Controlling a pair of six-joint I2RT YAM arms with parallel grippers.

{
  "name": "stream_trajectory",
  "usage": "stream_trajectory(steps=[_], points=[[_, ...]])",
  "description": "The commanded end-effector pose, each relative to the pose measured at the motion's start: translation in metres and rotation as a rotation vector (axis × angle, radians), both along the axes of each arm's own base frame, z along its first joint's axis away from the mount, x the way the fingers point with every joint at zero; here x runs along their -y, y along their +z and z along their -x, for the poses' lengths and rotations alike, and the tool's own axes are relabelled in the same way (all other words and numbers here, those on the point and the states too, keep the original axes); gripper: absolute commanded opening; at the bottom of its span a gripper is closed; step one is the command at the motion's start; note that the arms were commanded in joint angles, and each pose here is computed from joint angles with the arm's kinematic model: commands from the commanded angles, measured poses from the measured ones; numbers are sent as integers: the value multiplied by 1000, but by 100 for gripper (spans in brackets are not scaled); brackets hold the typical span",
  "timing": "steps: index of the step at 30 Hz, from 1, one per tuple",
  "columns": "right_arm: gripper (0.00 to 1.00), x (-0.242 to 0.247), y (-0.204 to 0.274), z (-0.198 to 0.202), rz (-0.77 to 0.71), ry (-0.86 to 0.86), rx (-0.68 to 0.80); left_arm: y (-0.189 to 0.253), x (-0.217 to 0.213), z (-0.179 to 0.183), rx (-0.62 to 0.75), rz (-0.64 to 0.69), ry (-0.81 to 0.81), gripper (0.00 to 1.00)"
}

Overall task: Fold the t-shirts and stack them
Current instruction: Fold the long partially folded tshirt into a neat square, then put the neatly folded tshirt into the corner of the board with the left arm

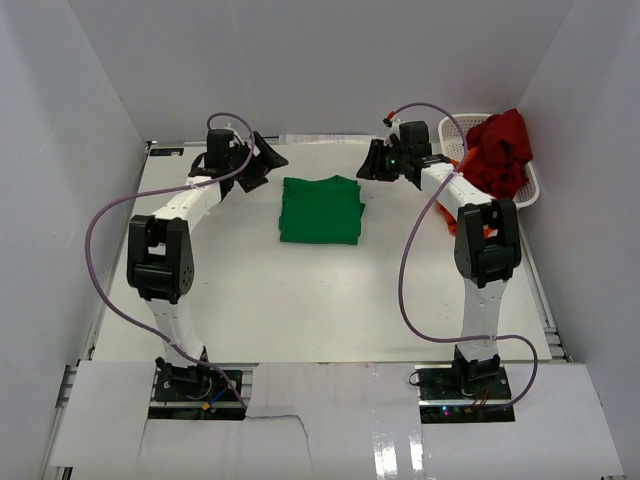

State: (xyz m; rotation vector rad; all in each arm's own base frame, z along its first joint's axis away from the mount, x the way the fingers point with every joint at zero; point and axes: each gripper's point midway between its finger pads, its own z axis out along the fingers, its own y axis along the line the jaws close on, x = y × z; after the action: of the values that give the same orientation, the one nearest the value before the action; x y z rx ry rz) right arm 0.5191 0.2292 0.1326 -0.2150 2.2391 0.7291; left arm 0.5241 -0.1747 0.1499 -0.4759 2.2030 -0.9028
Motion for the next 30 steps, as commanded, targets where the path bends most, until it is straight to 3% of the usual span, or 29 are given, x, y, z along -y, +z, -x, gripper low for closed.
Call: stream_trajectory(steps=[1,5,7,9,10,11,12,17,23,30], points=[[45,-31,37,14,-156,150,67,70,8,20,185,14,-63,98],[33,-61,14,23,-306,284,-29,28,39,58,137,80,-205,94],[27,-70,17,23,-378,315,-54,23,54,52,168,99,-272,88],[25,-76,6,15,-413,324,-72,18,70,48,168,131,-363,83],[25,-80,9,11,-430,335,-68,-11,77,43,113,147,-395,79],[25,-82,-6,7,-438,320,-107,-5,84,35,122,170,-414,70],[24,-84,-9,5,-438,317,-117,-12,88,32,113,182,-427,70],[26,-78,-55,-19,-330,184,-125,-65,81,-4,61,71,-301,72],[36,-64,-76,-32,-120,64,-38,-94,13,-33,-29,-272,40,79],[46,-64,7,-20,-177,119,209,-22,24,-30,154,-365,55,87]])
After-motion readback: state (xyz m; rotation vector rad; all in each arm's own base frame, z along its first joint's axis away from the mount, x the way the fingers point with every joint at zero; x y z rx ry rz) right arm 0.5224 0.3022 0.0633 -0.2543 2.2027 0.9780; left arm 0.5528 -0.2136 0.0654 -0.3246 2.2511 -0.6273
